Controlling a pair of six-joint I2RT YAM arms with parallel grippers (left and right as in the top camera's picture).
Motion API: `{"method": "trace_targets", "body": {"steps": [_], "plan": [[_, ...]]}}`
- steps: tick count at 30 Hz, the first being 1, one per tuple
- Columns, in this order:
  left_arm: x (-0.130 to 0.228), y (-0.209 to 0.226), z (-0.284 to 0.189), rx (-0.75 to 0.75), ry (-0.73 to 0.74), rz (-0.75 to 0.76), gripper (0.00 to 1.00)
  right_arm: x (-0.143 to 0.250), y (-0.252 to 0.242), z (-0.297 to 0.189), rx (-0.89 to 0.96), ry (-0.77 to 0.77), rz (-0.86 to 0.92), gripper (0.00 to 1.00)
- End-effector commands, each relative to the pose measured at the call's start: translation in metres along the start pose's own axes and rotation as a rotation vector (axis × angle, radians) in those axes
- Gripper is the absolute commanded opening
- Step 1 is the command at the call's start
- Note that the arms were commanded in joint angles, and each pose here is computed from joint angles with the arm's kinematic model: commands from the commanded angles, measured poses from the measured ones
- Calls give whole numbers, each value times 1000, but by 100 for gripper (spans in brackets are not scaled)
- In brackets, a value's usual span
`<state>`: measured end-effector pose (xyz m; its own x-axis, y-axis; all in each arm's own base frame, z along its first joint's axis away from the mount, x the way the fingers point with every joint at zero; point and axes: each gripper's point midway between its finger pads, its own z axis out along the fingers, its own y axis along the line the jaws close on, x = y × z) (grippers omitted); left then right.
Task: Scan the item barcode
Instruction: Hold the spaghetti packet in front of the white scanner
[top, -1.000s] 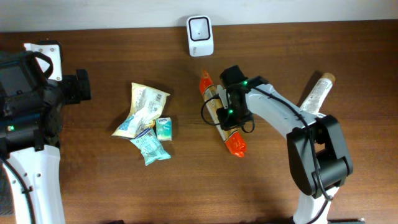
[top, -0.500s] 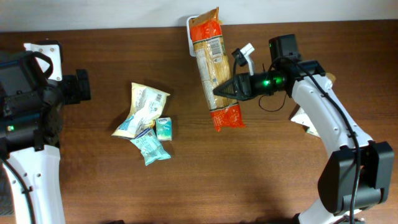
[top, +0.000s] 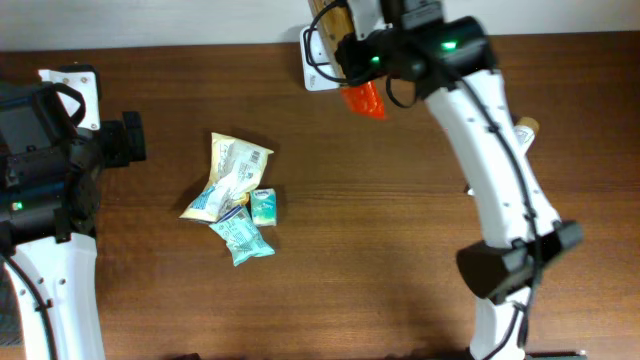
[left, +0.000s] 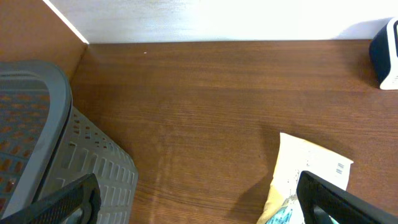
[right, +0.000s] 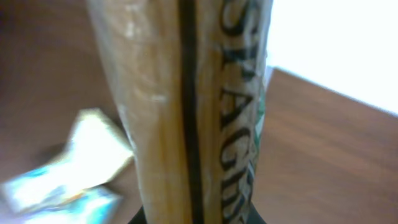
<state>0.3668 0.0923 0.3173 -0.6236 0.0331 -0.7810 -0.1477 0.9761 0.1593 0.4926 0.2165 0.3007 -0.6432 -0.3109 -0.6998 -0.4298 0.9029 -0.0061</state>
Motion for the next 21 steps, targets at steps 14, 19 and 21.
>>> {"method": "trace_targets", "body": {"steps": [14,19,21], "plan": [[-4,1,-3,5,-14,9,99,42,-93,151,1006,61,-177,4],[-4,1,-3,5,-14,9,99,47,-93,155,1008,74,-186,4],[-4,1,-3,5,-14,9,99,47,-93,155,1007,77,-188,4]]}}
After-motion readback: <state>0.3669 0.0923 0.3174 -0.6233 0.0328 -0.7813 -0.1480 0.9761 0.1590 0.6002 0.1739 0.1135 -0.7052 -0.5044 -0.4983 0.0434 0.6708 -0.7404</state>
